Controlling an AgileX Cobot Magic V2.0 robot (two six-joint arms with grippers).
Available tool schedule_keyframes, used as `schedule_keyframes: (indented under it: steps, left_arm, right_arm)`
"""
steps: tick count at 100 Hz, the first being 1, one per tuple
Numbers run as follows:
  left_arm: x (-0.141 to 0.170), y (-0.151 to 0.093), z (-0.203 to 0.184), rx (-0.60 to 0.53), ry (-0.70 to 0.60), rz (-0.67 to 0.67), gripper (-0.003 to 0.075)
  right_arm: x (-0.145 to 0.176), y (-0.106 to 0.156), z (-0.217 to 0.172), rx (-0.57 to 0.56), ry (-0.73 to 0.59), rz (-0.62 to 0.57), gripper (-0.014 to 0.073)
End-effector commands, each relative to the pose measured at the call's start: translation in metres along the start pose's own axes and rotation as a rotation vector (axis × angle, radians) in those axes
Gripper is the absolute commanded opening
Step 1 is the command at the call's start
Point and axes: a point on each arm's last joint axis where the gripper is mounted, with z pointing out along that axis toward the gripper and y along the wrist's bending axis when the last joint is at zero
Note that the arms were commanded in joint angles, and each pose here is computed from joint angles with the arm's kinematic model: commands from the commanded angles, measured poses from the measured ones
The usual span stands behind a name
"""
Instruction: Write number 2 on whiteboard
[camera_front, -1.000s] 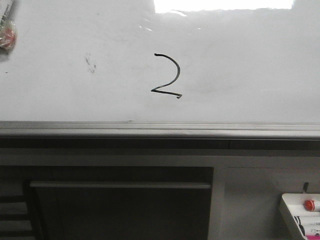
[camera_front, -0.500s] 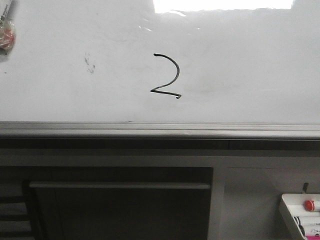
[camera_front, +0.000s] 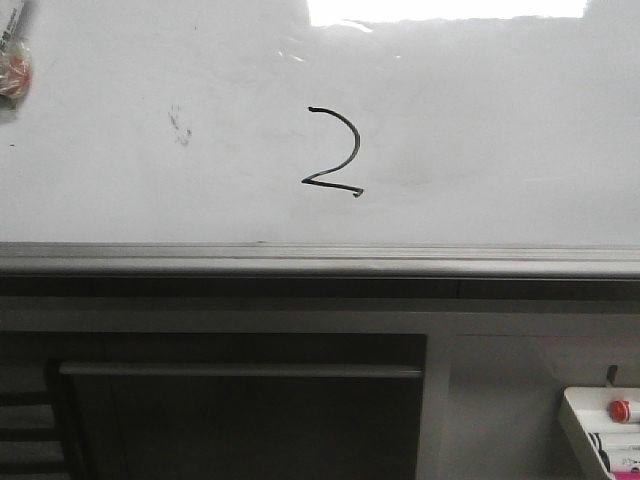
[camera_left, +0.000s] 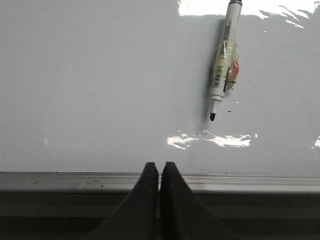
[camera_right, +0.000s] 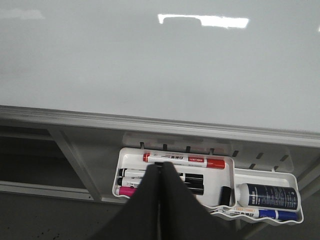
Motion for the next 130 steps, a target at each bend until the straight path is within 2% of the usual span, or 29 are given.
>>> schedule_keyframes:
  steps: [1, 18, 33, 58, 78, 90, 96, 107, 130]
  left_arm:
    - [0.004, 0.0, -0.001, 0.001, -0.063, -0.008, -0.0018]
    - [0.004, 0.0, -0.001, 0.001, -0.063, -0.008, -0.0018]
    - [0.004, 0.0, -0.001, 0.001, -0.063, -0.008, -0.0018]
    - [0.004, 0.0, -0.001, 0.001, -0.063, -0.008, -0.0018]
    - [0.004, 0.0, -0.001, 0.001, -0.063, -0.008, -0.0018]
    - [0.004, 0.0, -0.001, 0.001, -0.063, -0.008, -0.0018]
    - [0.004, 0.0, 0.0, 0.001, -0.062, -0.008, -0.0018]
    - [0.004, 0.0, 0.0, 0.001, -0.062, -0.008, -0.0018]
    - [0.004, 0.0, 0.0, 0.001, -0.062, -0.008, -0.0018]
  right_arm:
    - [-0.012, -0.001, -0.004, 0.006, -0.081, -0.01, -0.0072]
    - [-0.012, -0.001, -0.004, 0.005, -0.082, -0.01, -0.0072]
    - [-0.002, -0.005, -0.008, 0.068, -0.172, -0.004, -0.0072]
    - [0.031, 0.001, 0.019, 0.072, -0.524, 0.116, -0.0072]
    - [0.068, 0.003, 0.049, 0.044, -0.605, 0.117, -0.0072]
    - [0.085, 0.005, 0.058, 0.02, -0.715, 0.123, -0.0072]
    - [0.085, 0.004, 0.058, 0.024, -0.672, 0.134, -0.0072]
    - [0.084, 0.004, 0.057, 0.016, -0.717, 0.14, -0.0072]
    - [0.083, 0.004, 0.057, 0.013, -0.72, 0.148, -0.0072]
